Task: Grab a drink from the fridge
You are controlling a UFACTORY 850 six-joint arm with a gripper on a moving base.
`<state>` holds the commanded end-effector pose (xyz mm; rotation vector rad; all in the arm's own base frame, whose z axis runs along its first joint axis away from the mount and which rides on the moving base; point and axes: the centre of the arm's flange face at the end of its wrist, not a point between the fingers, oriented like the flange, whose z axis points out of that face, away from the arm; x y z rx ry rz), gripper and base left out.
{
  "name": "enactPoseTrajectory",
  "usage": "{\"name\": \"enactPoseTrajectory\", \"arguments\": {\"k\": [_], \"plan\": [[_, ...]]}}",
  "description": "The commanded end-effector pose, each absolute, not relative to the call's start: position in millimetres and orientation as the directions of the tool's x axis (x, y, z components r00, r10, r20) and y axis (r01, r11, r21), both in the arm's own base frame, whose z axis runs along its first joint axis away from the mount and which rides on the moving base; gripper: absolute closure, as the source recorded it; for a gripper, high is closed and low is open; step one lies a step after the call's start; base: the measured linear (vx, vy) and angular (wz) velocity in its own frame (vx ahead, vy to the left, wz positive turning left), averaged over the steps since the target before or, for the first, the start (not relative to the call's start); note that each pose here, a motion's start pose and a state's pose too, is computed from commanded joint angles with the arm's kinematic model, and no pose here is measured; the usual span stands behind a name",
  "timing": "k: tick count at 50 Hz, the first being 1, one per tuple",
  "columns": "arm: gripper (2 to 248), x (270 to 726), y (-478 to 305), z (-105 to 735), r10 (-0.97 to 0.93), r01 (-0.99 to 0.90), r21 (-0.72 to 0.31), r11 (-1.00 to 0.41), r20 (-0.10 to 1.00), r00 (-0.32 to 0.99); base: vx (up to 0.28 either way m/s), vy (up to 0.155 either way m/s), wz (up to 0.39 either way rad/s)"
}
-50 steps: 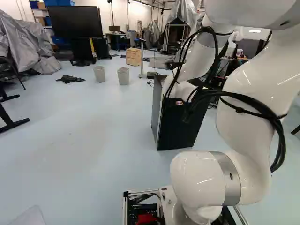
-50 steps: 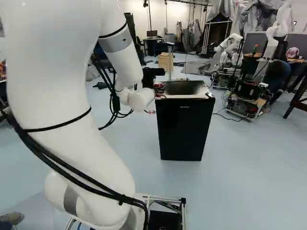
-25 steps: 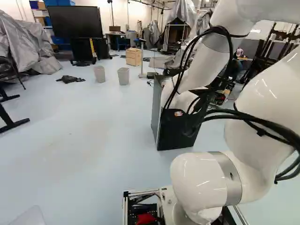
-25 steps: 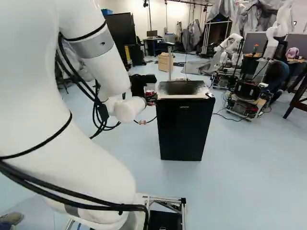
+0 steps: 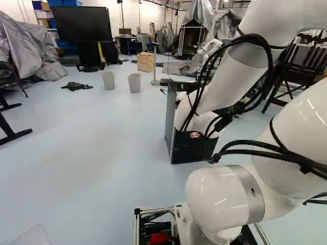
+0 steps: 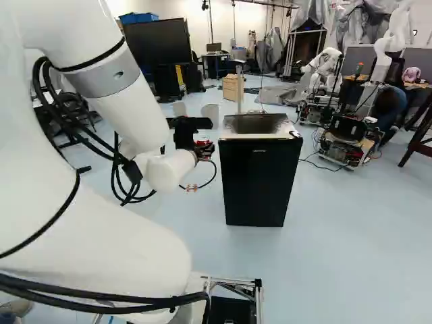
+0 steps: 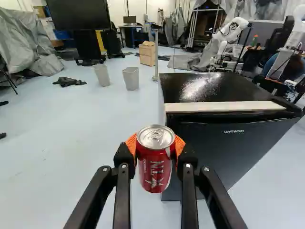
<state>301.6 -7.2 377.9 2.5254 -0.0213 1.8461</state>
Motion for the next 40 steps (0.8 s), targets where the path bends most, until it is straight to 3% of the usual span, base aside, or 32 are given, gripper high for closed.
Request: {"name": "enactPoseTrajectory", "arguments": {"k": [40], "plan": [[153, 270, 0, 366, 0.0, 0.0, 0.0, -1.0, 0.946, 0.326, 0.0, 0.0, 0.0]]}}
